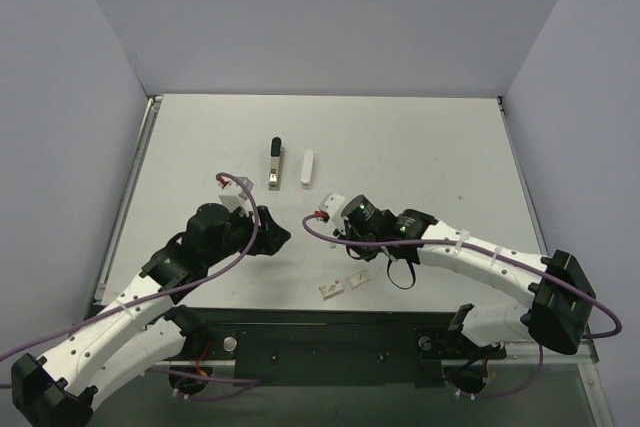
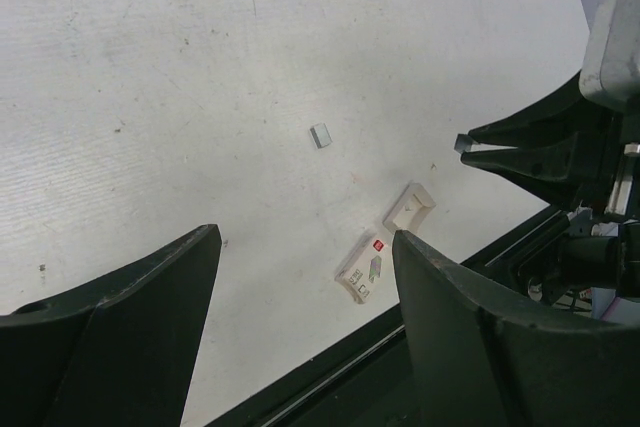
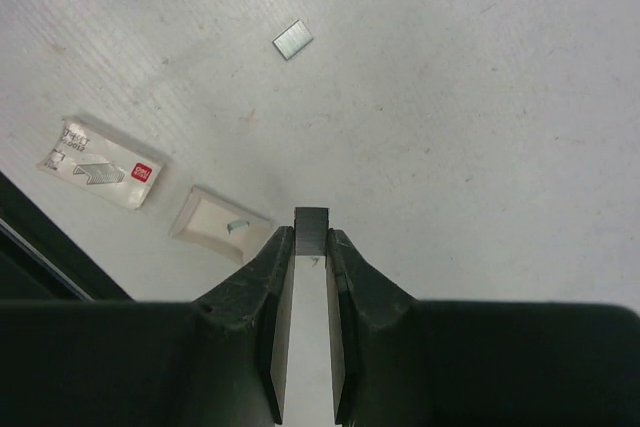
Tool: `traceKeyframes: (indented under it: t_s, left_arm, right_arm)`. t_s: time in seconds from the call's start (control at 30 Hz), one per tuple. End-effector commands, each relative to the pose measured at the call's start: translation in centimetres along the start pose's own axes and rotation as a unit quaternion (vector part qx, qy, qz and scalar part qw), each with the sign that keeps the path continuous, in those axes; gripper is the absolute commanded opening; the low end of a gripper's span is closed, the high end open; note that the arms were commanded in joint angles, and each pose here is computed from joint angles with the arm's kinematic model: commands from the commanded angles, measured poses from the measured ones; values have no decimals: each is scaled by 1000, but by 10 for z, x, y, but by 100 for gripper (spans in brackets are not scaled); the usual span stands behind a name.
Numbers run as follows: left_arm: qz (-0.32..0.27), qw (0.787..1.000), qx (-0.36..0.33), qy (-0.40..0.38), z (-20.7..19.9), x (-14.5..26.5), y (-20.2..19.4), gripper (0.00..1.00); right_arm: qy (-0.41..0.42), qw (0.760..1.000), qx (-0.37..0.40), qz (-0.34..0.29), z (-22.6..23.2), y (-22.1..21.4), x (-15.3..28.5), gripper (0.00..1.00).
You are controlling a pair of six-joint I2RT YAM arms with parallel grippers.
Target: Unload the staples from the stapler
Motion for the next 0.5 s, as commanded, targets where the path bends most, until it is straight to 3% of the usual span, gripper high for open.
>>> traceKeyframes:
  t_s: [0.0,0.23,0.47]
  left_arm:
    - [-36,999,-10,-6,-12,14,29,80]
    - [-48,998,-29,12,-11,28,43,80]
    - [-58,997,-51,31,-10,40,57,80]
  right_arm:
    - [-32,997,-66,-10,3,-7,18,12]
    - [-55,985,-163,-25,10,-7,28,13]
    - [-69,980,-185,3,21,-22,17,9]
Point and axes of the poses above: each gripper's point midway between its finger pads, its own x axis back along the fingers, its own z axis along the line the jaws close on, y = z × x, the point moved 2 cm from there along x, back along the fingers, and after that the axes turned 6 degrees about -x, right-handed, at the moved point
